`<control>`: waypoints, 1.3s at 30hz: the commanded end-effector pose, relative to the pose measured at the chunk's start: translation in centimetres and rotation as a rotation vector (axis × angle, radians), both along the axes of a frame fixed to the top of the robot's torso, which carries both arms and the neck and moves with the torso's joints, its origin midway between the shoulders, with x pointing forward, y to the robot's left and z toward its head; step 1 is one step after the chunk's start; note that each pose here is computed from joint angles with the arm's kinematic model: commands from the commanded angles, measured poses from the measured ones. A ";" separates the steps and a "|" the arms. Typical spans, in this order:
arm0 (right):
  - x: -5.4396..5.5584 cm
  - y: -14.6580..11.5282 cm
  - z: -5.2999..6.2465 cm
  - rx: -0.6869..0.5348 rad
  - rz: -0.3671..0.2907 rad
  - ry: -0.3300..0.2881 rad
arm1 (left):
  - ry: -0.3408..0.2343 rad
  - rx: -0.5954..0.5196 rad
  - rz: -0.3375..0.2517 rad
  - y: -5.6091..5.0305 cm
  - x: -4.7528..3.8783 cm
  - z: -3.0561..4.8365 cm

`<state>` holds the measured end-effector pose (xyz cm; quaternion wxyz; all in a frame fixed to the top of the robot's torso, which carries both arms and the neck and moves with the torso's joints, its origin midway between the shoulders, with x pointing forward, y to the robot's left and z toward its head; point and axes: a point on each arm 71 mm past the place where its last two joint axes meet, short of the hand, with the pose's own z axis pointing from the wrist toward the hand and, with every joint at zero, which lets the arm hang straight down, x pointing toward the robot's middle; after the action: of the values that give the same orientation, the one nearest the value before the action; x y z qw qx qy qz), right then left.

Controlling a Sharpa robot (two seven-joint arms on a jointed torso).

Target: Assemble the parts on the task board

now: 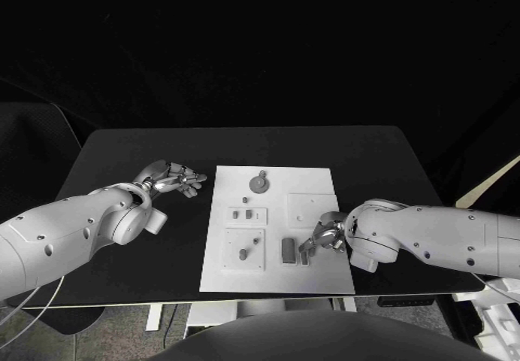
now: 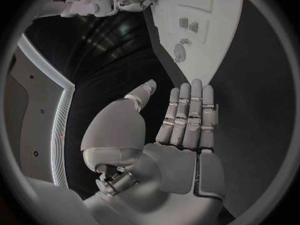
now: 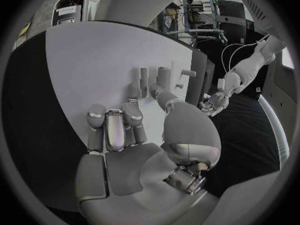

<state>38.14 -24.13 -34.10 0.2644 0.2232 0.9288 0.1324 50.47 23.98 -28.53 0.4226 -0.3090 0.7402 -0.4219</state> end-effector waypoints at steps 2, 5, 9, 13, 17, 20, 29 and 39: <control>-0.1 0.0 0.1 0.013 0.003 -0.011 | 0.000 -0.004 -0.012 -0.2 0.01 0.07; -0.1 -0.1 0.1 0.013 0.004 -0.015 | -0.001 -0.004 -0.011 -0.2 0.03 0.07; -0.3 -0.3 0.3 0.016 0.007 -0.016 | 0.000 -0.004 -0.013 -0.3 0.05 0.06; -0.4 -0.6 0.4 0.020 0.009 -0.027 | -0.001 -0.004 -0.013 -0.3 0.06 0.06; -0.5 -1.1 0.7 0.031 0.012 -0.047 | -0.001 -0.003 -0.013 -0.4 0.09 0.05; -0.3 -1.6 1.2 0.047 0.015 -0.076 | -0.004 -0.003 -0.012 -0.4 0.11 0.06; 3.5 -3.1 3.6 0.187 -0.013 -0.253 | 0.000 -0.037 0.027 -0.1 0.31 0.10; 9.9 -4.8 5.9 0.448 -0.138 -0.462 | -0.018 -0.078 0.083 0.7 1.45 0.80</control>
<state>47.34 -29.38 -29.10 0.4090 0.2805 0.8235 0.2755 51.64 24.71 -28.12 0.4326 -0.3337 0.7240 -0.4211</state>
